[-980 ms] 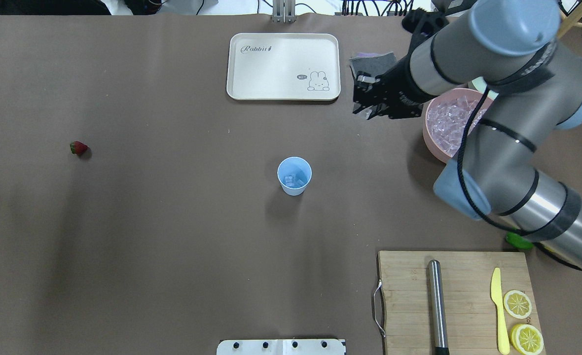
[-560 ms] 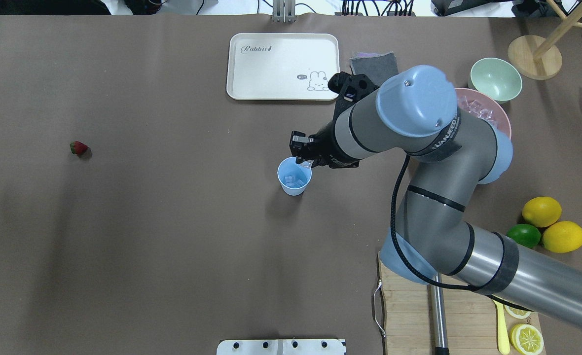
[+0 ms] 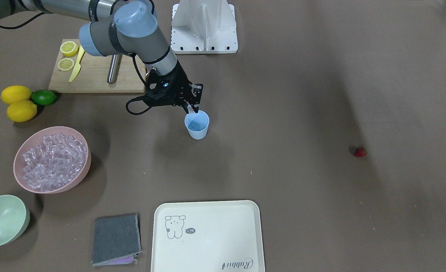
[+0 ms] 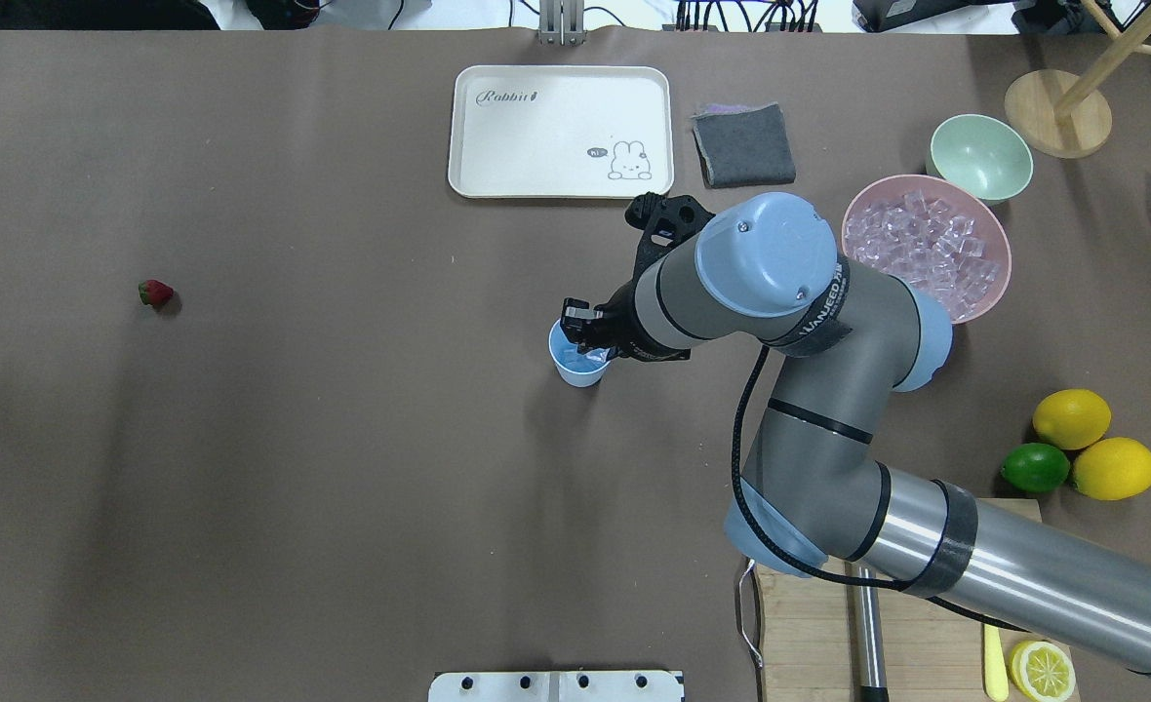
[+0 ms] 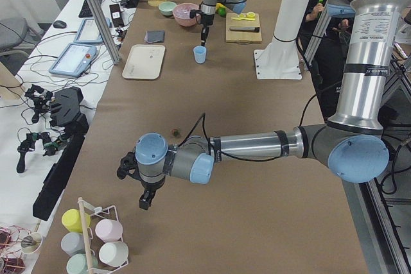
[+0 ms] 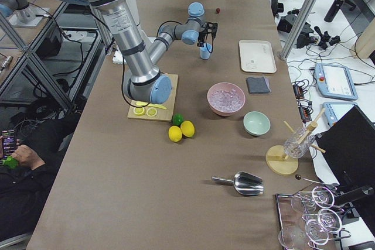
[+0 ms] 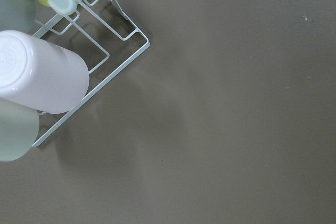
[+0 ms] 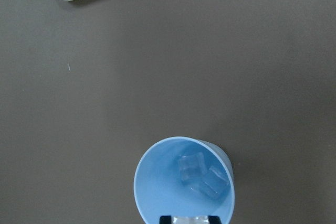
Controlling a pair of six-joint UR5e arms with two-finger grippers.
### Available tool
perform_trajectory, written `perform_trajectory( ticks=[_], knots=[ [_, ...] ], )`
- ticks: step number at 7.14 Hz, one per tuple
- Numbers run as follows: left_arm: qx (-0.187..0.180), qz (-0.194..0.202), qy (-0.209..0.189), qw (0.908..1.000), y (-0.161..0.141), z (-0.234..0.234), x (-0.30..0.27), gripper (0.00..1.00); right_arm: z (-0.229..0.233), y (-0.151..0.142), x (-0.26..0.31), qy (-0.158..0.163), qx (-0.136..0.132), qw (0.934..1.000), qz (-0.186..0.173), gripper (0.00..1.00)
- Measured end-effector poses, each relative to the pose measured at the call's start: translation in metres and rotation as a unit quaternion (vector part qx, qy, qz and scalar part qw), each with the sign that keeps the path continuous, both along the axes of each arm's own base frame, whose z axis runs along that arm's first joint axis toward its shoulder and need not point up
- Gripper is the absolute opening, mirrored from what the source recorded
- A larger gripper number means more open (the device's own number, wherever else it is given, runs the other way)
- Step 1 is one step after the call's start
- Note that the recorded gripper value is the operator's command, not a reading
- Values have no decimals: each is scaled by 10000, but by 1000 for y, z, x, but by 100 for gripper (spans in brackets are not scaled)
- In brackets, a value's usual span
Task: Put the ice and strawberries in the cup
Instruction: 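Open the right gripper to drop the ice into the cup, then move the right gripper back over the pink ice bowl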
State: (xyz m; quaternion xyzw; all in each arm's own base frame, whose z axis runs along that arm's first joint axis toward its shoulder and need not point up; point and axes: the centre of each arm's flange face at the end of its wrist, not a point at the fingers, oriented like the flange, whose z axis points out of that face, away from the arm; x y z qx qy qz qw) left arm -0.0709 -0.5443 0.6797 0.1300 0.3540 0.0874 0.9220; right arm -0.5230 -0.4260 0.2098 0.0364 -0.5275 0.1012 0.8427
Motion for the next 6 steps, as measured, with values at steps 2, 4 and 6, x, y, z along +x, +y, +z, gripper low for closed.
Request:
perform_trajectory(
  ticks=[2,4,6],
  knots=[
    [-13,4,-1,10000,0,2,0,98,5,-1,-4,3,-7,10000,-1,0],
    [-24,3,-1,10000,0,3,0,98,-4,-2,-6,-44,6,10000,10,56],
    [-29,4,-1,10000,-1,4,0,98,-11,-4,-6,-62,10,10000,30,98]
  ],
)
